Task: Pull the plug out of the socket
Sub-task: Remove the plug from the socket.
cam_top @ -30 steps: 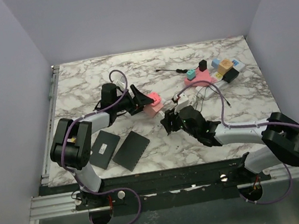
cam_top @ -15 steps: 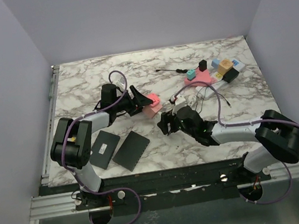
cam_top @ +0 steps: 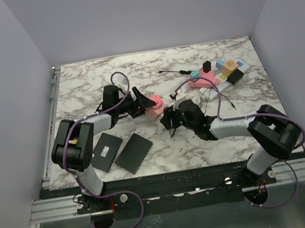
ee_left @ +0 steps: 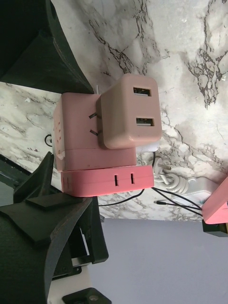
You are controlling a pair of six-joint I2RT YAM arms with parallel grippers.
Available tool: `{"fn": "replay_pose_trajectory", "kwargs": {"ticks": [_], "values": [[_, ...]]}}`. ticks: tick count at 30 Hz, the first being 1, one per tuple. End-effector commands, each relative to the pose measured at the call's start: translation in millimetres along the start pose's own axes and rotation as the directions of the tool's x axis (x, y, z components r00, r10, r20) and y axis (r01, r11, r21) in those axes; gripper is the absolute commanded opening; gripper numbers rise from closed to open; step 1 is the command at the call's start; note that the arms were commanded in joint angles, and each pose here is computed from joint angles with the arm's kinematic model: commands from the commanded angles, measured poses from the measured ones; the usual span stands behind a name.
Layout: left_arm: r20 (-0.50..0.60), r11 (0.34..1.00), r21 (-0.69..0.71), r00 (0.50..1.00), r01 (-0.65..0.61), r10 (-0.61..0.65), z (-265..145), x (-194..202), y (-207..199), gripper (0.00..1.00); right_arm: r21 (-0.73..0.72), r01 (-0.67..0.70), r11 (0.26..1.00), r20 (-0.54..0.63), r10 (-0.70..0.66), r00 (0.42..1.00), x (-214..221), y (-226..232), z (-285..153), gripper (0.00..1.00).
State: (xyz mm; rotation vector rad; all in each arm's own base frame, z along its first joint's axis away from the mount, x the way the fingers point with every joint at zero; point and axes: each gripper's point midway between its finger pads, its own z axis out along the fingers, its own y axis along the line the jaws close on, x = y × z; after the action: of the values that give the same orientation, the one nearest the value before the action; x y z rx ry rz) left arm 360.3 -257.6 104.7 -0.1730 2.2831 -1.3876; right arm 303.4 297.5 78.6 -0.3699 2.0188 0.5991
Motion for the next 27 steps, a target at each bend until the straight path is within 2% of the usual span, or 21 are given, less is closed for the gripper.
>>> {"fn": "replay_pose_trajectory", "kwargs": {"ticks": [1, 10, 15, 18, 22, 27], "values": [[0.012, 0.996, 0.069, 0.998, -0.061, 0.060, 1, -12, -20, 0.34, -0.074, 0.017, 0.997, -0.017, -0.018, 1.000, 0, 12, 10, 0.59], [0.008, 0.996, 0.067, 0.998, -0.057, 0.057, 2, -12, -19, 0.34, -0.084, 0.021, 0.996, -0.046, -0.025, 0.999, 10, 14, 22, 0.48], [0.018, 0.997, 0.057, 0.998, -0.055, 0.054, 2, -12, -17, 0.34, -0.081, 0.010, 0.997, -0.067, -0.016, 0.998, 10, 16, 28, 0.32], [0.029, 0.998, 0.042, 0.998, -0.053, 0.052, 2, -13, -14, 0.30, -0.092, -0.002, 0.996, -0.078, -0.005, 0.997, 9, 19, 28, 0.23], [0.040, 0.998, 0.028, 0.998, -0.049, 0.048, 1, -14, -11, 0.29, -0.132, -0.057, 0.990, -0.095, 0.045, 0.994, 10, 30, 26, 0.13], [0.047, 0.999, 0.016, 0.998, -0.044, 0.043, 1, -14, -7, 0.29, -0.064, -0.120, 0.991, -0.110, 0.113, 0.988, 10, 25, 29, 0.01]]}}
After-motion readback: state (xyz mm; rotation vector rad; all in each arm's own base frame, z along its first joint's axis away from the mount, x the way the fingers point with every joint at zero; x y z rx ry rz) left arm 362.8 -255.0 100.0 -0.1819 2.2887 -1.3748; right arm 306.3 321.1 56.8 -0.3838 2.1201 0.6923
